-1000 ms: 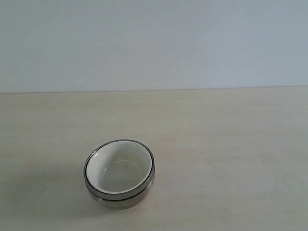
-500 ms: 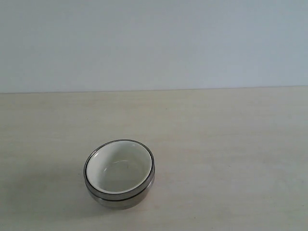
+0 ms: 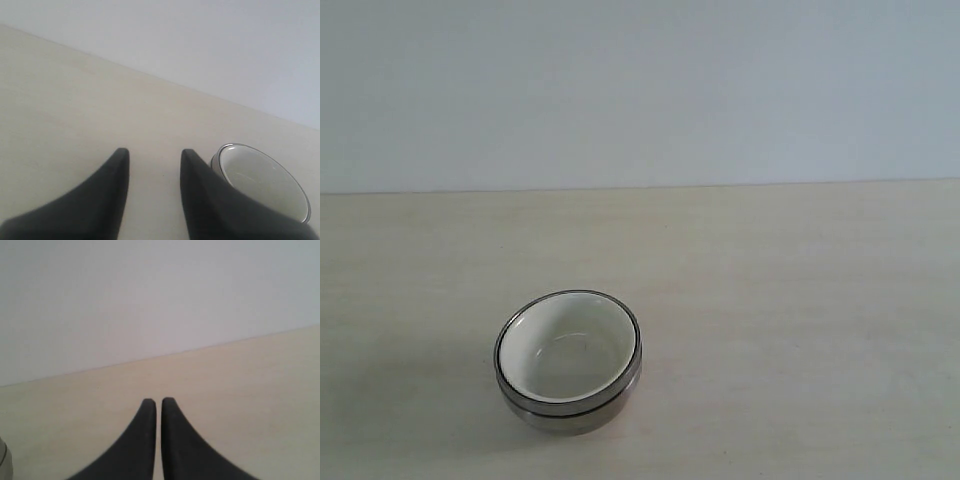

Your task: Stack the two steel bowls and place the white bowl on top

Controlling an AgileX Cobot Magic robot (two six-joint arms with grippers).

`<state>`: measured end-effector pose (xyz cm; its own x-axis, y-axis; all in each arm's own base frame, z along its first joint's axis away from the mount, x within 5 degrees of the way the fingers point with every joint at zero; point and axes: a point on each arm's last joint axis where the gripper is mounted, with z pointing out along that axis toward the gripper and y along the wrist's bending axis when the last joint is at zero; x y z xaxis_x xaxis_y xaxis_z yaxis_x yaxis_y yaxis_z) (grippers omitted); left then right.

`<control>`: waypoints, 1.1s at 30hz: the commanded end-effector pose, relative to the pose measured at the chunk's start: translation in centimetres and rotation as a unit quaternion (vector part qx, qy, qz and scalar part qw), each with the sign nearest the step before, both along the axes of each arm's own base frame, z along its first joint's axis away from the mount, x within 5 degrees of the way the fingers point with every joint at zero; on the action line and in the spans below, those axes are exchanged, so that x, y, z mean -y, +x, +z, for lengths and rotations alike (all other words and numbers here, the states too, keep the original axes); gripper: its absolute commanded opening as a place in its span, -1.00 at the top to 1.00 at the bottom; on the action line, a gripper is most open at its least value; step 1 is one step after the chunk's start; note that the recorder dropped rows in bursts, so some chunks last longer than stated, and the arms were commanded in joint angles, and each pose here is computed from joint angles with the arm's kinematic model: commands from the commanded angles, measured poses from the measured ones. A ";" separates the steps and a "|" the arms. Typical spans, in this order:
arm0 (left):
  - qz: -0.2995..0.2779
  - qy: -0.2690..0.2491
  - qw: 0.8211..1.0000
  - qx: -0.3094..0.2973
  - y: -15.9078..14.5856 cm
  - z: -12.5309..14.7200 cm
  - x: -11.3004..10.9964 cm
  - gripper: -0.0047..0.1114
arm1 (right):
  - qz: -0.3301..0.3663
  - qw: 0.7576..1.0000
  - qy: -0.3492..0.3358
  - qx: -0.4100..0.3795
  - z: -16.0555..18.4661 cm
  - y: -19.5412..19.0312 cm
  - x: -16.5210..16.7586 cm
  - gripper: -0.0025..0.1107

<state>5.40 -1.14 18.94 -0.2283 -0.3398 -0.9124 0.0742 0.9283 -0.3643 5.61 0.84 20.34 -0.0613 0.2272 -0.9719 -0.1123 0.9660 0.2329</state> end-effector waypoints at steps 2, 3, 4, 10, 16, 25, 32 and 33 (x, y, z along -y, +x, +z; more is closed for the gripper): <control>0.002 -0.001 1.000 0.001 0.0 -0.1 0.0 0.36 | -0.001 0.999 -0.040 0.003 -0.2 0.0 0.0 0.96; 0.002 -0.001 1.000 0.001 0.0 -0.1 0.0 0.36 | -0.001 0.999 -0.048 0.005 -0.1 0.0 0.0 0.96; 0.002 -0.001 1.000 0.001 0.0 -0.1 0.0 0.36 | 0.002 0.998 -0.065 0.002 -0.2 0.0 0.0 0.96; 0.002 -0.001 1.000 0.001 0.0 -0.1 0.0 0.36 | 0.002 0.999 -0.041 -0.004 -0.3 0.0 0.0 0.96; 0.002 -0.001 1.000 0.001 0.0 -0.1 0.0 0.36 | 0.002 0.999 -0.041 -0.004 -0.3 0.0 0.0 0.96; 0.002 -0.001 1.000 0.001 0.0 -0.1 0.0 0.36 | 0.002 0.999 -0.041 -0.004 -0.3 0.0 0.0 0.96; 0.002 -0.001 1.000 0.001 0.0 -0.1 0.0 0.36 | 0.002 0.999 -0.041 -0.004 -0.3 0.0 0.0 0.96; 0.002 -0.001 1.000 0.001 0.0 -0.1 0.0 0.36 | 0.002 0.999 -0.041 -0.004 -0.3 0.0 0.0 0.96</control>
<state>5.40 -1.14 18.94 -0.2283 -0.3398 -0.9124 0.0742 0.9283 -0.3643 5.61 0.89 19.99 -0.0806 0.1538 -0.9848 -0.1175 0.9797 0.1626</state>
